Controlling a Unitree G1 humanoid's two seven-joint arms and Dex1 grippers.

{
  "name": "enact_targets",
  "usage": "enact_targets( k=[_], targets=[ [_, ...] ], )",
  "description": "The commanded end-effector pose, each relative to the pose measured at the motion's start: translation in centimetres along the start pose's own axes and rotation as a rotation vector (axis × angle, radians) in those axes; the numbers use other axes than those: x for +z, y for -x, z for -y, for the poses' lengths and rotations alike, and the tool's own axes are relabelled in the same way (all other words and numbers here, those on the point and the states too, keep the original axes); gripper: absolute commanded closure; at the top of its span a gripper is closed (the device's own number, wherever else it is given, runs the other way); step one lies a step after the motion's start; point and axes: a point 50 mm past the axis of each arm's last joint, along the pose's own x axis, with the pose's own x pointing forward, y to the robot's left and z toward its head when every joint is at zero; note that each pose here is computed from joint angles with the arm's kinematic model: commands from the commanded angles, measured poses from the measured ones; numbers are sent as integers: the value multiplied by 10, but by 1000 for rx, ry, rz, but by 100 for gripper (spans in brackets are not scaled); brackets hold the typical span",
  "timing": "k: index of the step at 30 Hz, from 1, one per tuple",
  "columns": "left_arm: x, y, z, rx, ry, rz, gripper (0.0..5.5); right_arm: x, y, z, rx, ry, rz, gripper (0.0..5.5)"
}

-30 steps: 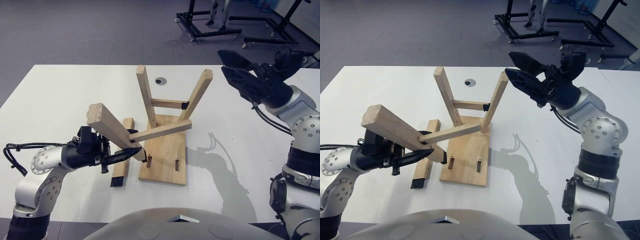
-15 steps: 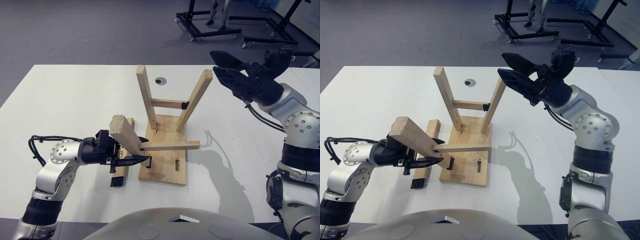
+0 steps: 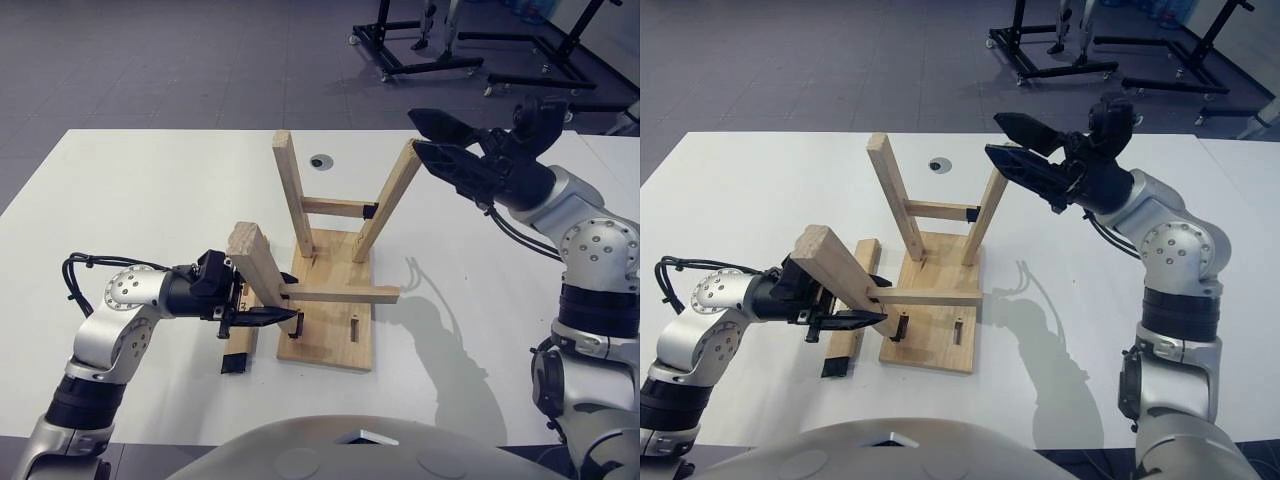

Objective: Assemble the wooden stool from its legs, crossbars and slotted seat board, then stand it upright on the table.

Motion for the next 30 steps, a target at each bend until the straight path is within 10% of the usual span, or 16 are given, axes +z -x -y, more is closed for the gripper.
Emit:
enact_targets(
  k=[1,30],
  targets=[
    [3,-4,-1,-19,-7,14,344,1,-3,1,12,8,-19,69],
    [-27,-5,-5,-49,-110,-203,344,-7,-10,-2,42,4,-17,69]
  ],
)
